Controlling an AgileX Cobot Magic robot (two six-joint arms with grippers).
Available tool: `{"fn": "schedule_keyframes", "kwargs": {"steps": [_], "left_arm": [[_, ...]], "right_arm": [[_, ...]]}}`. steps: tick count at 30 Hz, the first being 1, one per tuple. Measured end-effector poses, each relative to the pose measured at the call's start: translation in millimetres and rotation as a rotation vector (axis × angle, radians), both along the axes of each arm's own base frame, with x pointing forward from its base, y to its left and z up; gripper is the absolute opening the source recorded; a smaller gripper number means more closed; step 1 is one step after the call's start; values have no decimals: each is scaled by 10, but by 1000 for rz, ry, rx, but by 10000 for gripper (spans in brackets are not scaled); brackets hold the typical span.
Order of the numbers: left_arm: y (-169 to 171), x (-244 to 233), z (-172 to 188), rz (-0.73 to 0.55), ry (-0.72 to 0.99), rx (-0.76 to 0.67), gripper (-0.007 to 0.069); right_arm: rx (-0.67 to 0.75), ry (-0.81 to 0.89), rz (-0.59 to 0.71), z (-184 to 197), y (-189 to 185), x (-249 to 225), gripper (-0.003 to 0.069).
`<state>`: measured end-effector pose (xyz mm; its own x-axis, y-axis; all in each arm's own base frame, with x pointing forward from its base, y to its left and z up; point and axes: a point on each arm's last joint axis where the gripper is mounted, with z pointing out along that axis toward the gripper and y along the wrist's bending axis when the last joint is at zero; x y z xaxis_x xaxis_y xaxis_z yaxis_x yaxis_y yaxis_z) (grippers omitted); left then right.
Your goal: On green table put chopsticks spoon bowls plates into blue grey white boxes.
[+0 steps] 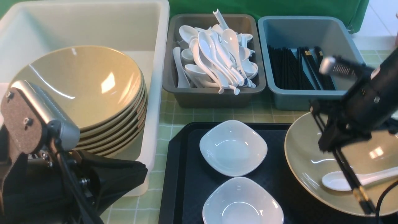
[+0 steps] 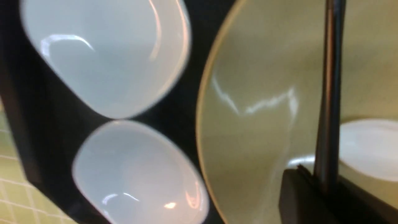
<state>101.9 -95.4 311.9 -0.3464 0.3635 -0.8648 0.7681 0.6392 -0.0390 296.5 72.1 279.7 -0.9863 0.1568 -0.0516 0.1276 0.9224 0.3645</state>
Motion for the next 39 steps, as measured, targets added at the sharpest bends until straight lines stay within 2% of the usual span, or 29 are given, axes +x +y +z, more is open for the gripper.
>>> {"fn": "schedule_keyframes", "kwargs": {"steps": [7,13,15,20,28,32,35,36,38,39], "left_arm": [[-37,-16,35,-59,-48,-19,-1],[-52,-13,63,-78,-87,-33,-1],[-55,-16,67,-86,-94,-33,-1],[-63,-19,76,-85,-86,-53,-1],[-75,-28,86,-69,-41,-101,-1],[-78,-41,76,-72,-17,-105,-1],[-81,-58,63,-85,3,-99,-1],[-81,-59,63,-86,4,-98,-1],[-84,-75,51,-100,20,-90,-1],[-85,-77,49,-103,23,-89,-1]], "right_arm": [[105,-198,-79,469,-83,370,57],[279,-276,-163,527,-171,962,57],[318,-318,-199,424,-249,1300,57],[311,-400,-251,108,-353,1804,57],[265,-450,-298,-357,-415,2098,82],[224,-458,-276,-437,-437,2120,148],[180,-469,-251,-369,-476,2087,262],[180,-470,-251,-360,-480,2084,277],[136,-498,-193,-153,-496,1991,371],[132,-501,-187,-132,-497,1981,371]]}}
